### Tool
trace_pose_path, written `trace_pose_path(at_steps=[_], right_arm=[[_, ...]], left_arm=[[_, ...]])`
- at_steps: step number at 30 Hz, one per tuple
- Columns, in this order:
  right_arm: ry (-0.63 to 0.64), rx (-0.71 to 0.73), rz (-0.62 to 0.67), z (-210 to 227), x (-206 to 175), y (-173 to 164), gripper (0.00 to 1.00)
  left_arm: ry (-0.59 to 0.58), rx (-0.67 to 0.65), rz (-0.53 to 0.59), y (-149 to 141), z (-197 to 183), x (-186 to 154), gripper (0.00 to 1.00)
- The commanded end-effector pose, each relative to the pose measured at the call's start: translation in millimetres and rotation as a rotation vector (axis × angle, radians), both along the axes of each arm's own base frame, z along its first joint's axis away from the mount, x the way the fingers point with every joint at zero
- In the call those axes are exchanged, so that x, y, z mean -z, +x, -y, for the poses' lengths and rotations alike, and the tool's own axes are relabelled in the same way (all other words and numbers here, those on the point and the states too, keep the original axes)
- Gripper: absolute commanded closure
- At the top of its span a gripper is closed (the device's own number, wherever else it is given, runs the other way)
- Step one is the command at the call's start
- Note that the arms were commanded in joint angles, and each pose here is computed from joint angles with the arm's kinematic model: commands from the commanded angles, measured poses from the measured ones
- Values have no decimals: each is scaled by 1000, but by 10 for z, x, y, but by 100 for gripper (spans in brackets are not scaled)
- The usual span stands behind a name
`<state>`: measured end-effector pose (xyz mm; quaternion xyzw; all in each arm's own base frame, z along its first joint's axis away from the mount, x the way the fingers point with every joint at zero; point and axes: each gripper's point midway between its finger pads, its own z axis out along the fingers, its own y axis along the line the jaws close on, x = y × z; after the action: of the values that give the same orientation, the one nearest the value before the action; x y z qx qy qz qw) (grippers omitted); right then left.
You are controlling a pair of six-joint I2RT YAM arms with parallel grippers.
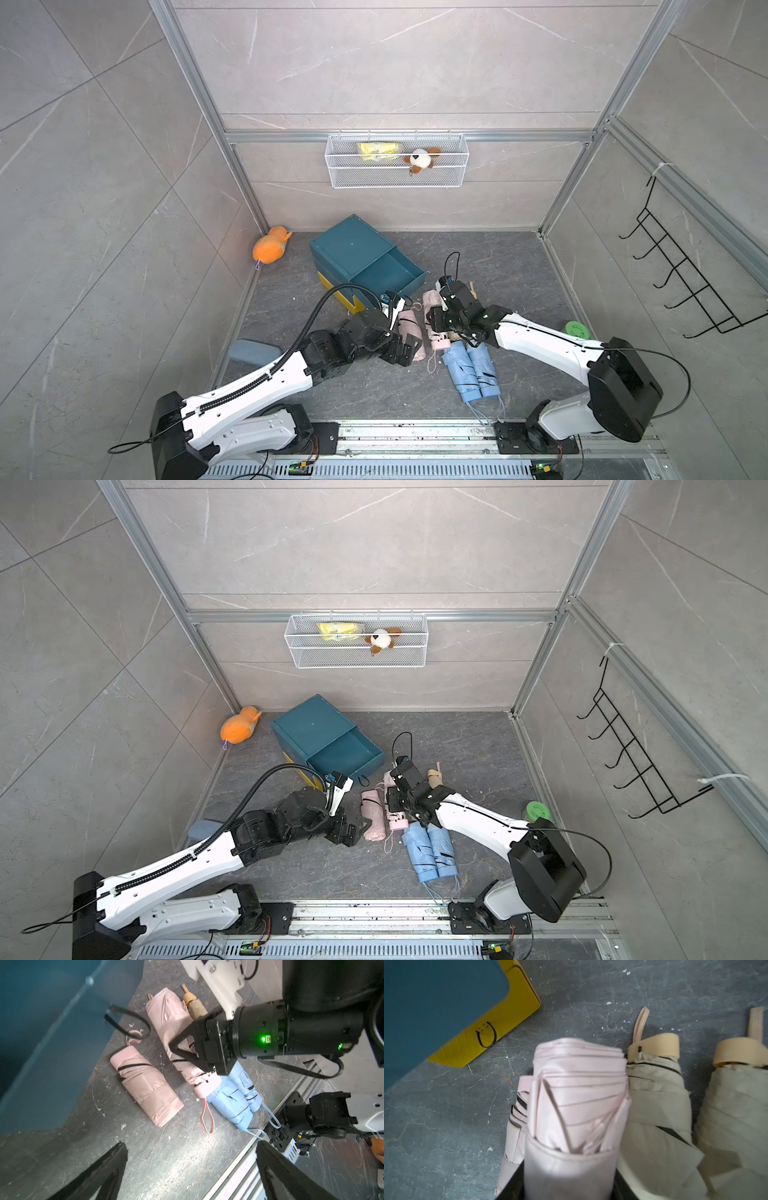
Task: Place the umbrella in the drawer by color
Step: Pick up the umbrella from the center of the board, then place the umbrella in the drawer.
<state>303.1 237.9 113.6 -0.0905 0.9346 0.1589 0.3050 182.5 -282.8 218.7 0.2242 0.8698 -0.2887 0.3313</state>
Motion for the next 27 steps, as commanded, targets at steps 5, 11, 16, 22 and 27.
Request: trace_pose_path(at_steps=[5,11,16,22,27], right_arm=[[-31,14,63,185,-344,-73,59],[-23,32,159,343,-894,-99,60],[37,29,230,353,-1361,-120,60],[129,7,288,240,-1828,-66,59],[230,-6,311,136,-2101,15,59]], left_arm=[[-18,-3,107,219,202,-449,0],[6,19,120,330,374,-581,0],[-15,52,116,412,551,-698,0],[-143,79,44,519,636,-810,0],[-195,100,43,546,656,-914,0]])
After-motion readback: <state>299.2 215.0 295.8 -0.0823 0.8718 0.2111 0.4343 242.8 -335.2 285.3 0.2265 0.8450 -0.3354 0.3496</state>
